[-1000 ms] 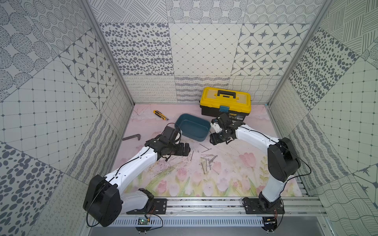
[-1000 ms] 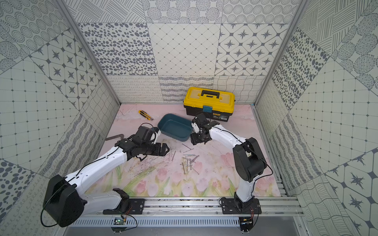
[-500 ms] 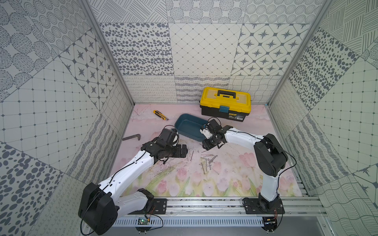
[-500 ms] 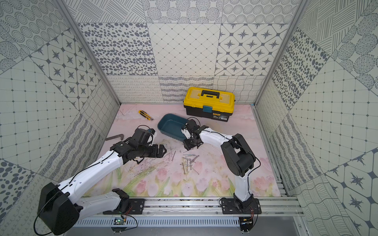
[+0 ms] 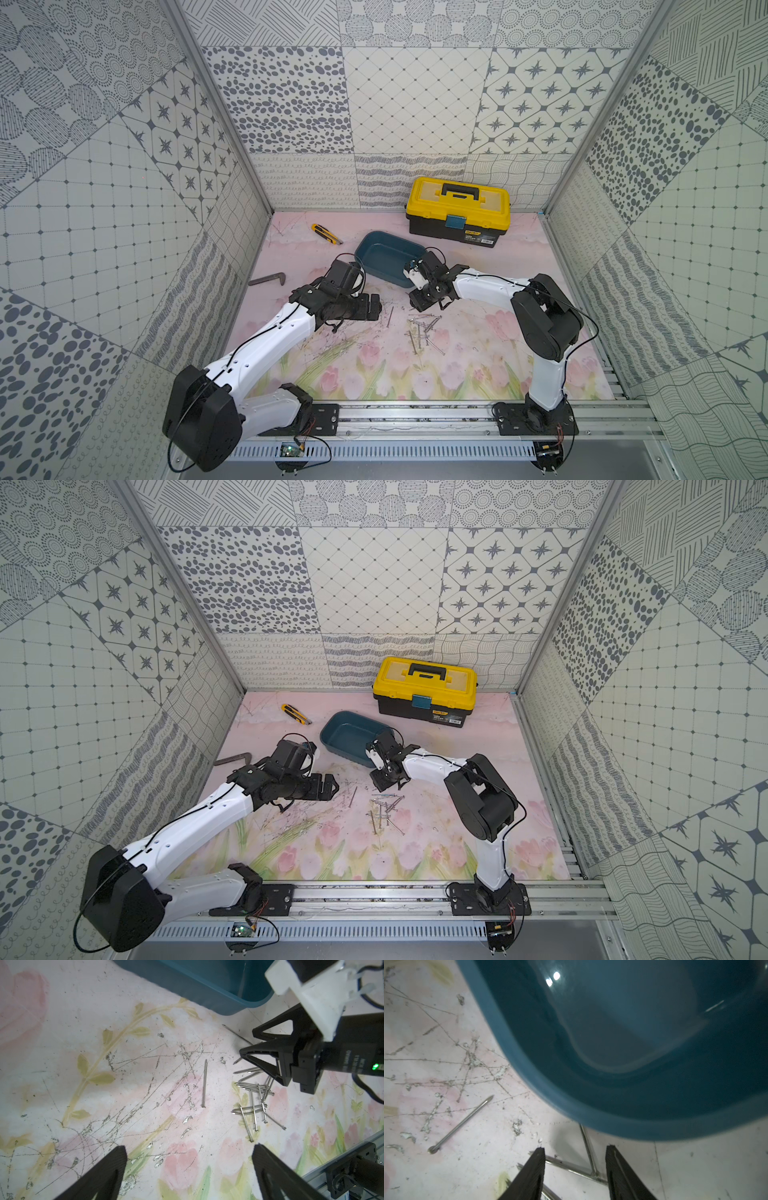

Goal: Put the nails on the desktop into the storage box
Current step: Pick up the nail from the center of the board.

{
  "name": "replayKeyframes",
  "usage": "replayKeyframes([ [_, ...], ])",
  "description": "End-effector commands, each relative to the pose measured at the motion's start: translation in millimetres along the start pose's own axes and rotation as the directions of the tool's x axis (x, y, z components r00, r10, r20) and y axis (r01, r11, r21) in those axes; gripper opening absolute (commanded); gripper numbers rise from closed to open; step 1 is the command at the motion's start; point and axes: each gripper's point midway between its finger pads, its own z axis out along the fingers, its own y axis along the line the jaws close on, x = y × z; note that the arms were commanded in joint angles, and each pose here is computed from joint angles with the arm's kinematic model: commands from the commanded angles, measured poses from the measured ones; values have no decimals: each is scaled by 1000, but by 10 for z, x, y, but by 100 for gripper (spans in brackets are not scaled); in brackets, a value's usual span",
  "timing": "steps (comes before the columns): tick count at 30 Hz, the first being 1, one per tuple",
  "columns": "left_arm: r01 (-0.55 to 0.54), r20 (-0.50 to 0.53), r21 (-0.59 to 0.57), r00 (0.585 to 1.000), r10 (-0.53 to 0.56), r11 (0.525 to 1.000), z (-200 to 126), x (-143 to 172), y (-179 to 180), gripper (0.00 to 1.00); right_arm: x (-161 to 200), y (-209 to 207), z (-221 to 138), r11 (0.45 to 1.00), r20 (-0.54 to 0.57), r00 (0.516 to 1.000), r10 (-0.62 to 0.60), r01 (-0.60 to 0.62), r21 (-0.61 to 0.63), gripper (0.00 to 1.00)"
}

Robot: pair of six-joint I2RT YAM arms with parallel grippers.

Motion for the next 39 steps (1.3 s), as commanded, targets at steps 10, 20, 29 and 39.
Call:
replayKeyframes([
  [10, -22, -54, 6, 998, 22, 1000, 58, 80, -7, 99, -22, -8, 110, 1000, 28, 1000, 13, -13, 17, 49],
  [20, -22, -48, 6, 999, 22, 1000, 81, 47, -15, 100, 168, -135, 96, 995, -35, 999, -38, 41, 91, 43],
  [29, -14, -56, 16, 998, 15, 1000, 133, 60, -27, 99, 299, -132, 131, 994, -82, 995, -57, 64, 89, 29],
  [39, -18, -55, 4, 998, 18, 1000, 145, 60, -2, 100, 315, -120, 88, 992, -78, 995, -68, 76, 98, 7],
])
